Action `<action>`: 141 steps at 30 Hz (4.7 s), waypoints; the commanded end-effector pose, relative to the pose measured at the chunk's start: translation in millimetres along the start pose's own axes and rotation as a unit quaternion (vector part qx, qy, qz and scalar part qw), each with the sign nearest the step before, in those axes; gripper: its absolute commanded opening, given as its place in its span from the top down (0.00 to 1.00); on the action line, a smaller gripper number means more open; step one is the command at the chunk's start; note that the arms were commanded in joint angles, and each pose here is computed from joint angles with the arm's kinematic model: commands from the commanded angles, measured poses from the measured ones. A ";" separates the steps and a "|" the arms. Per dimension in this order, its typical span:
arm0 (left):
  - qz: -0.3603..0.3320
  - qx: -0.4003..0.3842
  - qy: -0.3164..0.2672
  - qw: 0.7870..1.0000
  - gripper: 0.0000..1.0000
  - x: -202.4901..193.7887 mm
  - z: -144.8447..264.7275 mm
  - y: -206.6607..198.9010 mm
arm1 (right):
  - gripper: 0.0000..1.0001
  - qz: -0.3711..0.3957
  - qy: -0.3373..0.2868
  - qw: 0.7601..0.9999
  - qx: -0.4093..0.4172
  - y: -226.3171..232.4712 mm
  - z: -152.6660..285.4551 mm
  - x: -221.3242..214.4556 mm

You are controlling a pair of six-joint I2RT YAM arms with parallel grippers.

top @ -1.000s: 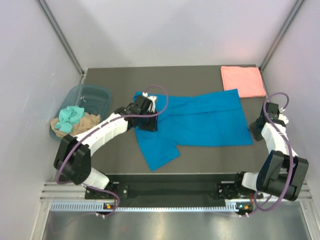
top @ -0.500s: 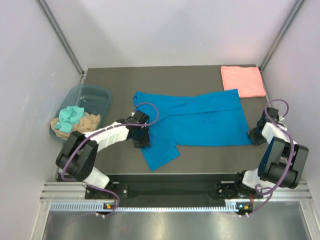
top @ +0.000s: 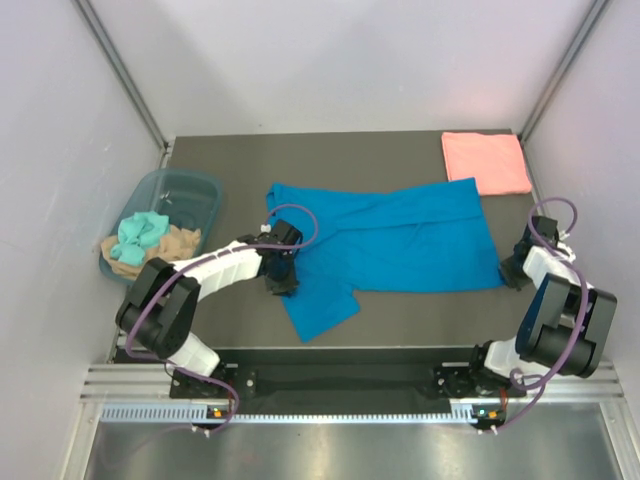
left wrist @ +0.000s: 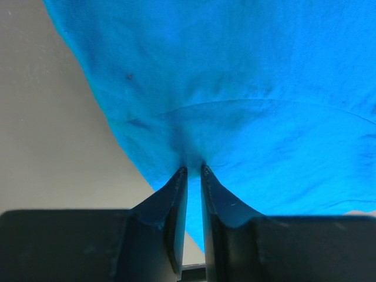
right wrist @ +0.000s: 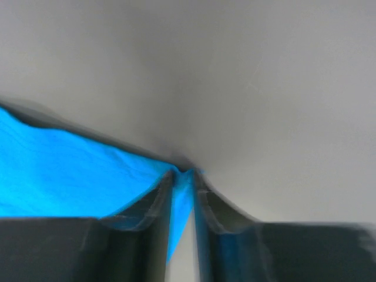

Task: Fold and stack the t-shirts
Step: Fold the tshirt

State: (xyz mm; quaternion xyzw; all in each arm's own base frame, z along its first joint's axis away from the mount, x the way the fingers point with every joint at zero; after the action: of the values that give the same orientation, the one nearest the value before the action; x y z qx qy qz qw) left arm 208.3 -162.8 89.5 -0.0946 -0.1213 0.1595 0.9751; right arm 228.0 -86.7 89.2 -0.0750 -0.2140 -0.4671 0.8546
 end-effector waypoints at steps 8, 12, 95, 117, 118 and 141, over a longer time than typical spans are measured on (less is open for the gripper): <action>0.003 0.166 -0.055 0.985 0.70 -4.5 -19.6 53.6 | 1.00 0.014 0.007 0.999 -0.037 -22.4 3.0 -17.3; 0.030 0.197 -0.064 0.978 0.66 -5.6 -21.1 64.3 | 1.00 0.017 0.013 0.998 -0.052 -34.1 7.5 -30.6; 0.049 0.135 -0.116 0.983 0.98 29.1 32.6 61.6 | 0.55 0.081 -0.092 0.970 0.211 7.0 145.5 25.1; -0.100 -0.091 -0.016 0.991 0.45 106.1 31.6 2.5 | 0.60 0.071 -0.016 0.994 0.087 120.9 57.7 47.5; -0.104 -0.089 -0.005 0.991 0.43 104.6 25.5 3.1 | 0.60 0.065 -0.004 0.995 0.080 123.7 48.6 44.5; -0.107 -0.070 0.030 0.991 0.41 99.1 -8.0 -8.5 | 0.61 0.014 0.033 0.999 0.036 158.4 0.3 37.7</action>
State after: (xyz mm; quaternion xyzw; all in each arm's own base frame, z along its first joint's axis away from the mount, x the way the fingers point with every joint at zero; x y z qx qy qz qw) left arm 295.9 -131.8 102.9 -0.1471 -0.1011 0.0477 0.9828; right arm 366.5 -27.5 108.6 -0.0262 -0.1832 -0.4375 0.8800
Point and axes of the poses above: each gripper's point midway between its finger pads, its own z axis back along the fingers, its own y axis along the line the jaws close on, x = y × z, the point moved 8 cm from there along z, back along the fingers, and after that the axes turned 10 degrees about z, right-handed, at the moved point
